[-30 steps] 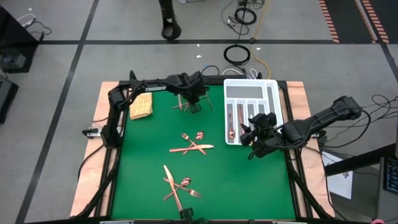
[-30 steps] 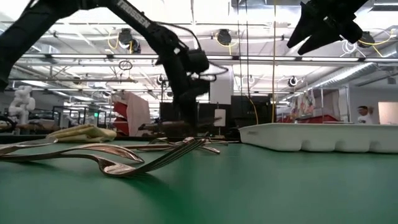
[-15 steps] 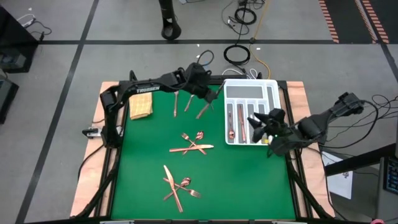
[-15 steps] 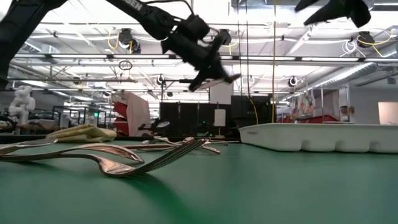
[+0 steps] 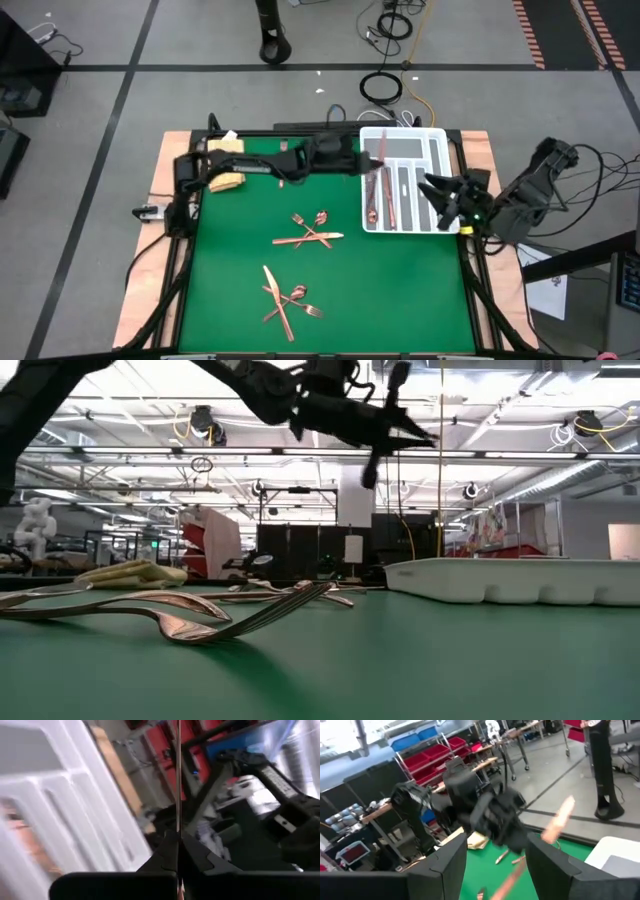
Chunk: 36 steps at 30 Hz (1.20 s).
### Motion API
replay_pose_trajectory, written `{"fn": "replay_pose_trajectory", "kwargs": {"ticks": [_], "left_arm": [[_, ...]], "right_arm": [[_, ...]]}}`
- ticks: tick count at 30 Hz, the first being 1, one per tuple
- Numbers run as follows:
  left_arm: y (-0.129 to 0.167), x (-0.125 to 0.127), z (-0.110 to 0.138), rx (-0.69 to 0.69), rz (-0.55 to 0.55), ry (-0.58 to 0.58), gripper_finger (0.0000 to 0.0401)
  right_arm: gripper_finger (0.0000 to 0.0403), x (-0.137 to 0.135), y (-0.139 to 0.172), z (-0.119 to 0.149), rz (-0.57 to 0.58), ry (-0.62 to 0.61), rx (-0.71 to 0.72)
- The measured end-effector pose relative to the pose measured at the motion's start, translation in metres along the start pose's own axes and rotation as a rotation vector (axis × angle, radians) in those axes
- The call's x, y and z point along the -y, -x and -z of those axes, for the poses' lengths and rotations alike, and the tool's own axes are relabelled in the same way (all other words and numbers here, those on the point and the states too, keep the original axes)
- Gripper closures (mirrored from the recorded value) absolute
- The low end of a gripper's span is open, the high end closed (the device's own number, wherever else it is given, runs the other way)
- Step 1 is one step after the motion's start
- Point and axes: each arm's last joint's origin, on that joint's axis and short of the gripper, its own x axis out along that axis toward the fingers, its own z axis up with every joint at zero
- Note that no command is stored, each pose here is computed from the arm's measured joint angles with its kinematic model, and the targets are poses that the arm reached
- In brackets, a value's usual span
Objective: Sort silverware
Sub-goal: Put the top gold table knife into the silverware organizer
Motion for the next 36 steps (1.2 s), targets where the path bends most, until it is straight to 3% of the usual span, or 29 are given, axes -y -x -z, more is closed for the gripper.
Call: {"fn": "replay_pose_trajectory", "kwargs": {"ticks": [10, 16, 25, 29, 36], "left_arm": [[-0.044, -0.038, 0.042, 0.119, 0.042, 0.164, 0.0398], [-0.068, -0.055, 0.051, 0.158, -0.003, 0.135, 0.0398], [-0.080, -0.053, 0.055, 0.159, -0.306, 0.046, 0.0398], [-0.082, -0.042, 0.051, 0.178, -0.295, 0.031, 0.0398], [-0.079, -0.048, 0.062, 0.142, -0.448, 0.017, 0.0398]], "right_arm": [[0.0216, -0.001, 0.002, -0.001, -0.019, 0.037, -0.008], [0.0216, 0.000, 0.002, -0.001, -0.019, 0.052, -0.009], [0.0216, -0.002, 0.006, 0.000, -0.048, 0.081, -0.023], [0.0216, -0.002, 0.006, 0.000, -0.049, 0.096, -0.022], [0.0216, -0.002, 0.006, 0.000, -0.048, 0.127, -0.022]]}}
